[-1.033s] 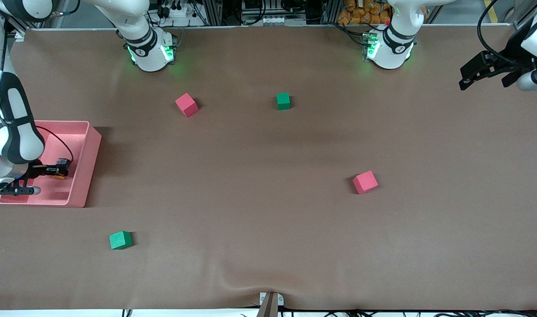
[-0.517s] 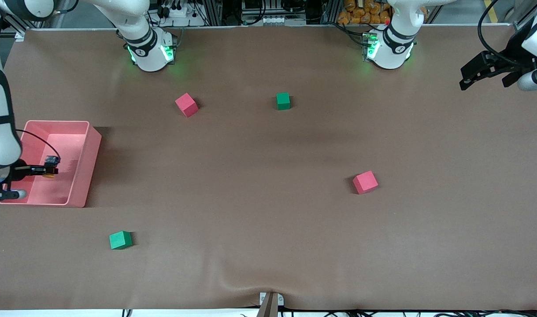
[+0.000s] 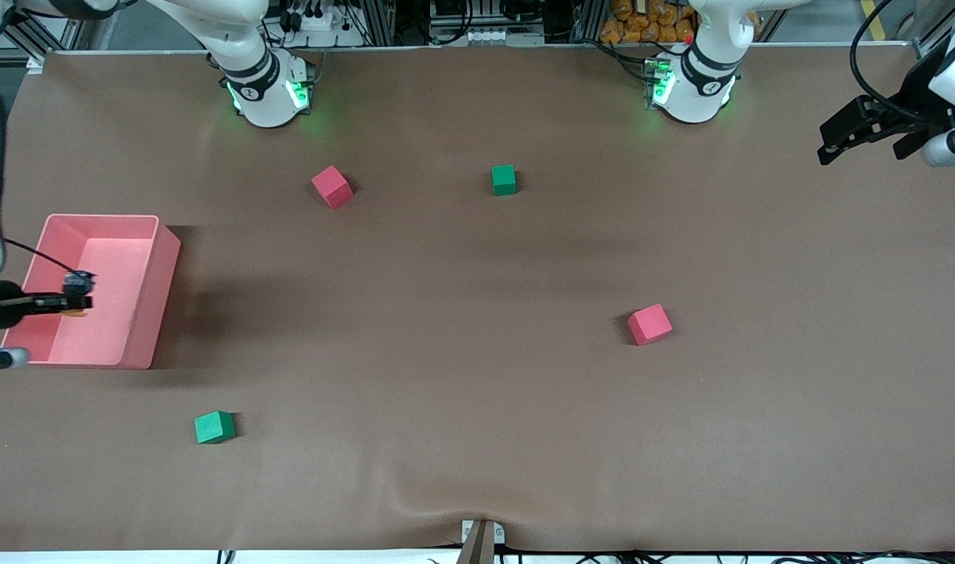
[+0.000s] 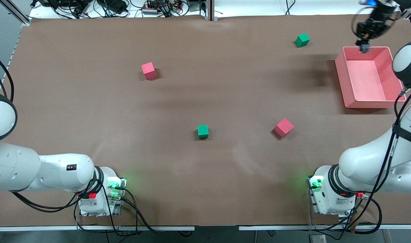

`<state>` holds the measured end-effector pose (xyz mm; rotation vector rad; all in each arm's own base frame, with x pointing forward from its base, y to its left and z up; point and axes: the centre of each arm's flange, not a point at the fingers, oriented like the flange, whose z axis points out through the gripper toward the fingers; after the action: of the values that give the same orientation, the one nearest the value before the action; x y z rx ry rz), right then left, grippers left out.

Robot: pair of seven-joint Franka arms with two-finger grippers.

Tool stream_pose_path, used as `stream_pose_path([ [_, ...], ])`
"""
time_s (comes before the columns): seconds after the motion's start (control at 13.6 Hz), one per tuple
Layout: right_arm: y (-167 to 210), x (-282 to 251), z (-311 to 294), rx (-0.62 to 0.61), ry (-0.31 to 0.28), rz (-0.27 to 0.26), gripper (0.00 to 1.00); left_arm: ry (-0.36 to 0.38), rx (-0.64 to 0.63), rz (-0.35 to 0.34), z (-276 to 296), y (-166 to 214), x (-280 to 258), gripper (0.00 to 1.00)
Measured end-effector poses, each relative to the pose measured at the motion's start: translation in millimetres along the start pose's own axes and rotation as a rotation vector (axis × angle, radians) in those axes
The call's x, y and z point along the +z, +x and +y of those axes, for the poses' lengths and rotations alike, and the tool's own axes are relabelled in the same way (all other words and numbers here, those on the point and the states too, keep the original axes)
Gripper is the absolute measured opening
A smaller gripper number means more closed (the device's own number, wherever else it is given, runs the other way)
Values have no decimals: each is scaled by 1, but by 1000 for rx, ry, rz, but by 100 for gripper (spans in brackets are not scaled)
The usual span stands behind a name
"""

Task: Place and upright button with both arms
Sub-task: 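Lift the button out of the tray with the right gripper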

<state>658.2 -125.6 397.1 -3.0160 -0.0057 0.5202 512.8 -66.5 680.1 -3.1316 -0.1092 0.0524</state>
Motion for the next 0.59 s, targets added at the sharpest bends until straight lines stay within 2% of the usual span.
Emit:
stream_pose_path([
  [0.3,11,10,-201,59,33,-14,33,-1,-3,-7,-1,5,6,100],
  [0.44,13,26,-285,56,21,43,33,-4,-3,7,-1,7,5,100],
  [0.59,14,54,-365,24,56,95,33,-5,-3,12,-1,8,4,100],
])
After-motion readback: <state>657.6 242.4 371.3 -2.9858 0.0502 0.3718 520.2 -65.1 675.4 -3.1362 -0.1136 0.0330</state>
